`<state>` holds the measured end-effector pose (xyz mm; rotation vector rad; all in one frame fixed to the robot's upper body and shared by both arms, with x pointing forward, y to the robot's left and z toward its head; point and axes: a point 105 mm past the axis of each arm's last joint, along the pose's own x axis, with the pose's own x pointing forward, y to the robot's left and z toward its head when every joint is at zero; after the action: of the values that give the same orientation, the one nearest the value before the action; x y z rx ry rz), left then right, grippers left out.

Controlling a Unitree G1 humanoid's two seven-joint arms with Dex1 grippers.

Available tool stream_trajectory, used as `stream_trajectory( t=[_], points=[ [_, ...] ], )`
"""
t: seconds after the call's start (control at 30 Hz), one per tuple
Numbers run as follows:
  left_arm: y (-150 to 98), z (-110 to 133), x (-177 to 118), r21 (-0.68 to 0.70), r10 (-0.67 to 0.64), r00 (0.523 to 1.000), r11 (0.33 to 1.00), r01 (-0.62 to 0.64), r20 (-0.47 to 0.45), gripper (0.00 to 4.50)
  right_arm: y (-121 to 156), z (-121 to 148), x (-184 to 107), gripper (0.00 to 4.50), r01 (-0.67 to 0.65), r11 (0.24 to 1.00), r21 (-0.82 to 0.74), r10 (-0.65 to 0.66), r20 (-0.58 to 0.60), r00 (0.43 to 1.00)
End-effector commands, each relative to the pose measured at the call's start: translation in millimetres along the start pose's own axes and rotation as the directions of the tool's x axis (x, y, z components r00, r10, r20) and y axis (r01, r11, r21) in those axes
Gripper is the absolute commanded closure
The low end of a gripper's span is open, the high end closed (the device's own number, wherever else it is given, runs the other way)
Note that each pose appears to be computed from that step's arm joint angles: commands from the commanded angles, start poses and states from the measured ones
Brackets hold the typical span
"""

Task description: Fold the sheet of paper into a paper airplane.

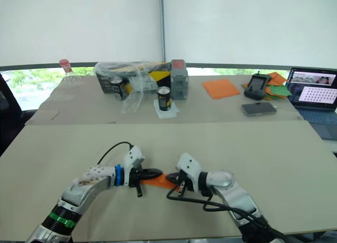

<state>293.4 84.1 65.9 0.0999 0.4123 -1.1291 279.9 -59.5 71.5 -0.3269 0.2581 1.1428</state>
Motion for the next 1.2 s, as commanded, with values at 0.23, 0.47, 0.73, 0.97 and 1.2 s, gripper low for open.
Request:
stream_trajectory(
  t=[0.23,0.47,0.73,0.97,1.2],
  points=[
    [7.0,-27.1,-8.9,-0.072,0.049,0.994,0.996,-0.056,-0.097,4.50,2.4,-19.2,10.0,4.49,0.071,0.989,0.131,-0.068,-0.025,0.997],
    [6.2,-30.6,-7.8,-0.053,0.045,0.992,0.997,-0.051,-0.116,4.50,2.6,-27.7,6.0,4.49,0.120,0.980,0.159,-0.112,-0.058,0.992],
    [5.2,-34.8,-4.1,-0.026,0.032,0.991,0.999,-0.036,-0.132,4.50,6.2,-52.8,-30.0,4.49,0.213,0.960,0.182,-0.191,-0.131,0.973],
    [3.4,-35.3,-0.6,-0.016,0.010,0.990,1.000,-0.012,-0.139,4.50,0.3,-69.0,-58.1,4.49,0.316,0.906,0.281,-0.278,-0.168,0.946],
    [4.9,-34.6,0.0,-0.004,0.008,0.990,1.000,-0.008,-0.140,4.50,-18.3,-17.5,-59.6,4.49,0.300,0.923,0.242,-0.313,0.015,0.950]
  ],
)
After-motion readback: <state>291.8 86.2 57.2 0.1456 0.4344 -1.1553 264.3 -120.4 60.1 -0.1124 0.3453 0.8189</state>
